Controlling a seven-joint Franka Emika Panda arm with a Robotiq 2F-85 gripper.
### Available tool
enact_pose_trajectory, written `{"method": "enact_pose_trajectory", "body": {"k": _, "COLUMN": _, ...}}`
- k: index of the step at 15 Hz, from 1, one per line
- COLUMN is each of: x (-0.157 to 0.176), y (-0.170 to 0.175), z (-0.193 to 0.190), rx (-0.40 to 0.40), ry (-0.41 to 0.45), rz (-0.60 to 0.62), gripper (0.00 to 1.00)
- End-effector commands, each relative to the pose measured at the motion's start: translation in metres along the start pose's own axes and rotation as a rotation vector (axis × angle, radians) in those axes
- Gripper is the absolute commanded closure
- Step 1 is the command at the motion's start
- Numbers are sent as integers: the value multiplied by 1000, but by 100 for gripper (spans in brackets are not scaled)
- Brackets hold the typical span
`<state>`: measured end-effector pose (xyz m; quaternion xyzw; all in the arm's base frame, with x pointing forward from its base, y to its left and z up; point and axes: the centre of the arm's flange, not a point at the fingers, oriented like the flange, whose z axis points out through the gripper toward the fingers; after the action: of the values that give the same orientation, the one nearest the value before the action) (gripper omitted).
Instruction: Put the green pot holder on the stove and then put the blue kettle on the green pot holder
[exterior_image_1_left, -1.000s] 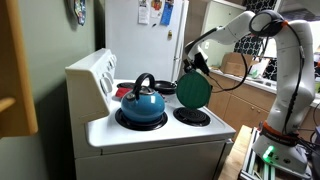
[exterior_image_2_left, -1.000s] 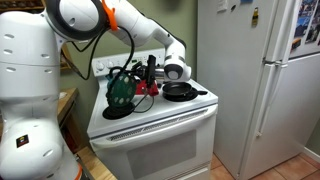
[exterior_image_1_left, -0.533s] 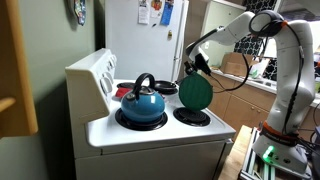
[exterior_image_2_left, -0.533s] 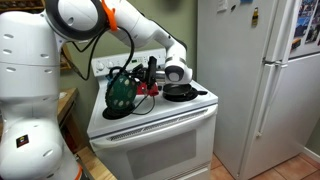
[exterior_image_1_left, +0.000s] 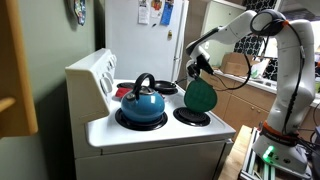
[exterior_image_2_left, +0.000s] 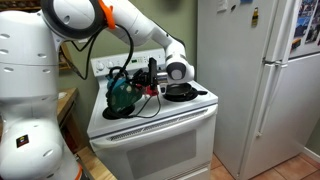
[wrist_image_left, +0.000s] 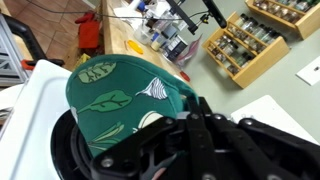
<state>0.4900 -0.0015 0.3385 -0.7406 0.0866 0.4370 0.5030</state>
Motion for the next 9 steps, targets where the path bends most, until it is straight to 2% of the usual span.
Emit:
{"method": "enact_pose_trajectory", "body": {"k": 1, "x": -10, "y": 2, "z": -3, "rx": -141, "ry": 46, "rz": 53, "gripper": 99}}
{"method": "enact_pose_trajectory", "body": {"k": 4, "x": -17, "y": 6, "z": -9, "rx": -220, "ry": 86, "rz": 85, "gripper": 99}}
{"method": "enact_pose_trajectory", "body": {"k": 9, "x": -22, "y": 15, "z": -10, "rx": -289, "ry": 120, "rz": 128, "gripper": 99}}
